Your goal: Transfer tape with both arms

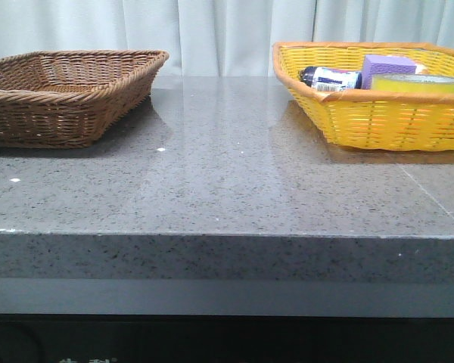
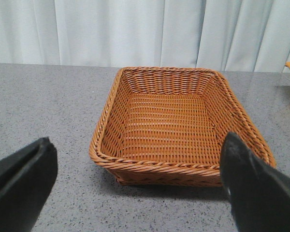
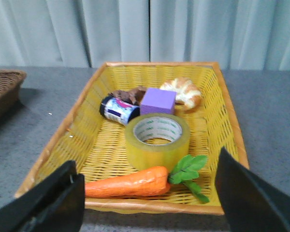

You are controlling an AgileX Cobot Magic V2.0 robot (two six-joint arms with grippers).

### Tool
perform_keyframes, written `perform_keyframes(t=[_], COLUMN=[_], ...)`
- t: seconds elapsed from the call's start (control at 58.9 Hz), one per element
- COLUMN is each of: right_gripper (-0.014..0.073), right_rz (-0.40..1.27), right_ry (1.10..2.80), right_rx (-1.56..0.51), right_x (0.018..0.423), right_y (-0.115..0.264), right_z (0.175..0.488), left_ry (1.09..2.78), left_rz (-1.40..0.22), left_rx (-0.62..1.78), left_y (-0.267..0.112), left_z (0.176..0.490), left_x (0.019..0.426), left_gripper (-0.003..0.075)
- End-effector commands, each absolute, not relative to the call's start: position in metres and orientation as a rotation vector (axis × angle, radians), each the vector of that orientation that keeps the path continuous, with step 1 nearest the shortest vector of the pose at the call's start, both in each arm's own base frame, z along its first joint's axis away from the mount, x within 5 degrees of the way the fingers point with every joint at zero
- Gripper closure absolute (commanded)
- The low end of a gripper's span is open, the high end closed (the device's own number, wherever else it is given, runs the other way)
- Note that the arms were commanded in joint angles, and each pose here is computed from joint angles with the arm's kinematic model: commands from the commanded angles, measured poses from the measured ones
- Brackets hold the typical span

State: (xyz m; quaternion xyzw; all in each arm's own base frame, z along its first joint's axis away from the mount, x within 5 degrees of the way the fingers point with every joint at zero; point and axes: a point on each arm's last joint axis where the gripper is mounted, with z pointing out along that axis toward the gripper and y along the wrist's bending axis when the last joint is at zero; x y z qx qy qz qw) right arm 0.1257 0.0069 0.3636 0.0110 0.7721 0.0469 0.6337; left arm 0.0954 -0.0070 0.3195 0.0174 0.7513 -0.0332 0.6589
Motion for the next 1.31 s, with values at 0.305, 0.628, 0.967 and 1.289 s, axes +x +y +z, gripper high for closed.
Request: perform_keyframes(t=[0.305, 0.628, 0.967, 1.289], right_gripper=[0.0036, 0.0036, 0.0036, 0.0182], right_rz=[0.078, 0.077, 0.075, 0.074], right_ry=[2.013, 2.194, 2.237, 2.252], right_rx=[0.176, 0.19, 0.196, 0.198], right_x=[0.274, 0.372, 0.41, 0.418], right_y=[-0.012, -0.016, -0.018, -0.019], right_z=[0.392, 0.359, 0.327, 0.316], left_ry=[1.586, 1.586, 1.586, 1.586], left_rz=[-0.09, -0.09, -0.09, -0.09], left_rx=[0.02, 0.02, 0.02, 0.02], left_y=[-0.007, -0.007, -0.007, -0.007], left_z=[0.339, 0.339, 0.339, 0.339], left_x=[0.096, 0.096, 0.096, 0.096], left_gripper=[0.0047, 0.0048, 0.0047, 0.0047])
